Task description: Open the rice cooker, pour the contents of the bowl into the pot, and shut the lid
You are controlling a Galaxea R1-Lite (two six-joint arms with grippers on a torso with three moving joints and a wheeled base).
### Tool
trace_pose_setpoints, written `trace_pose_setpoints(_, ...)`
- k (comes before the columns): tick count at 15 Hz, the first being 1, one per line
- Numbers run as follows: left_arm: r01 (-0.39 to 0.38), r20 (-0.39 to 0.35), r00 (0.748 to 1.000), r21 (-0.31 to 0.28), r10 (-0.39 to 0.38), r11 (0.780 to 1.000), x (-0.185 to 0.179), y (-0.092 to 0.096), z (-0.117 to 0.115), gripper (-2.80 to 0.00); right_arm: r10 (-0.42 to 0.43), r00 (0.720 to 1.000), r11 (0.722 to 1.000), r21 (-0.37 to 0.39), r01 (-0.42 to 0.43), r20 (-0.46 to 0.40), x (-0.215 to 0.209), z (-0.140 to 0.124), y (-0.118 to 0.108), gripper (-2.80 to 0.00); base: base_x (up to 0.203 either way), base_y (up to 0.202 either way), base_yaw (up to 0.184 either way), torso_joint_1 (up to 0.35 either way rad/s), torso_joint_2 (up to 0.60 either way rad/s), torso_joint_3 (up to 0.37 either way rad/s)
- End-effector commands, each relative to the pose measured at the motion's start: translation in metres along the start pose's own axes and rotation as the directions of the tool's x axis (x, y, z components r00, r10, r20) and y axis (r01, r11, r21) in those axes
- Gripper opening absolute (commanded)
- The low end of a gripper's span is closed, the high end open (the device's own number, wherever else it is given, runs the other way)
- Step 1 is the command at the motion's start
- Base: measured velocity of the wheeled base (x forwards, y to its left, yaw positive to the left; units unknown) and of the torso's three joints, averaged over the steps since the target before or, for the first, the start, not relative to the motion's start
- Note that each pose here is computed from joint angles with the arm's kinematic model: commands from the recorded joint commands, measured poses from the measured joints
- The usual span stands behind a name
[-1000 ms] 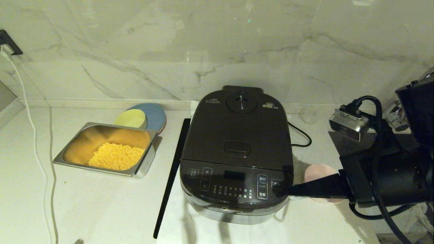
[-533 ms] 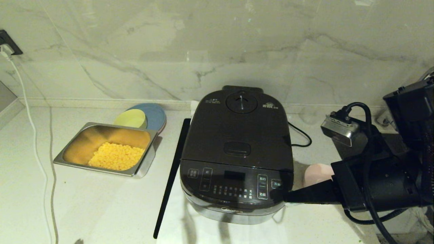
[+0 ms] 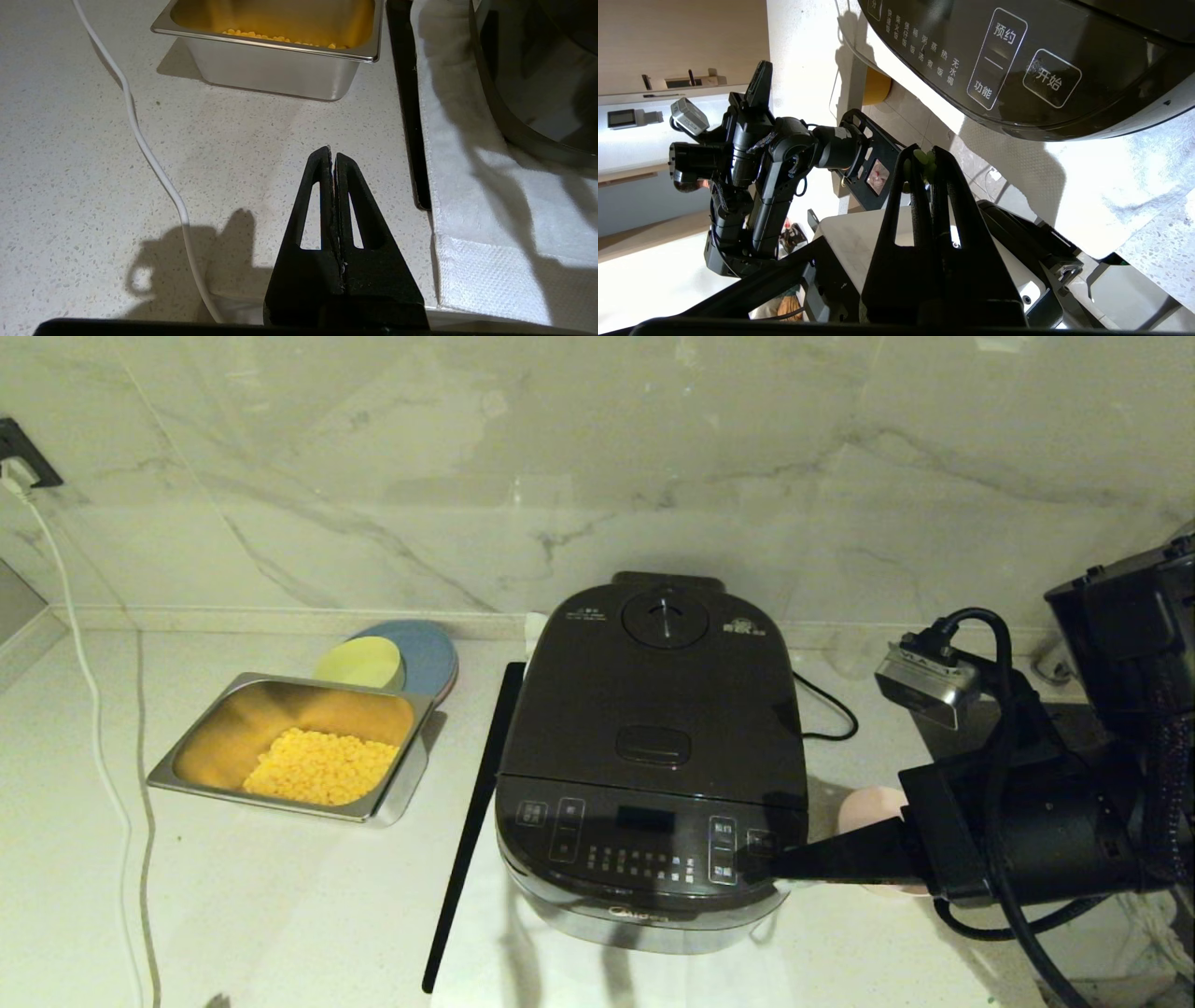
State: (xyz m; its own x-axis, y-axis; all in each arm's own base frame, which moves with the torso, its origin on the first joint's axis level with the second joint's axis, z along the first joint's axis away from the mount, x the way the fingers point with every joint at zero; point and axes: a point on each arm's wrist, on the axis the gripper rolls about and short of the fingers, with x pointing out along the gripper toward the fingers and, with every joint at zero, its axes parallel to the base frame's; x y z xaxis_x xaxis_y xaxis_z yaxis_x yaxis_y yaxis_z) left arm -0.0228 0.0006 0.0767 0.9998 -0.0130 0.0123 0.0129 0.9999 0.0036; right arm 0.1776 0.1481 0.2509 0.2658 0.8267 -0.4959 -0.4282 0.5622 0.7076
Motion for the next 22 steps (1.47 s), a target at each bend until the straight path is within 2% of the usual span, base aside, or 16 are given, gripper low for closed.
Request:
trace_pose_setpoints(1,-0.001,-0.008,1.0,-0.001,0.001,1.0,0.001,0.0,-0.003,-2.8,0.001,1.0,1.0,0.005,-0.001,0.002,-0.001,0.0,0.0,-2.8,0.0,0.0,0.0,0.0,0.0,0.0)
trace_pose_setpoints(12,-0.001,-0.008,1.0,-0.001,0.001,1.0,0.001,0.0,-0.003,-2.8,-0.024,0.999,0.999,0.025,0.023,0.048,-0.009,0.007,-0.008,-2.8,0.0,0.0,0.0,0.0,0.0,0.0)
trace_pose_setpoints(22,-0.001,-0.008,1.0,0.0,0.001,1.0,0.001,0.0,-0.003,-2.8,-0.047,0.998,0.998,0.052,0.045,0.045,-0.006,0.01,-0.016,-2.8,0.0,0.0,0.0,0.0,0.0,0.0)
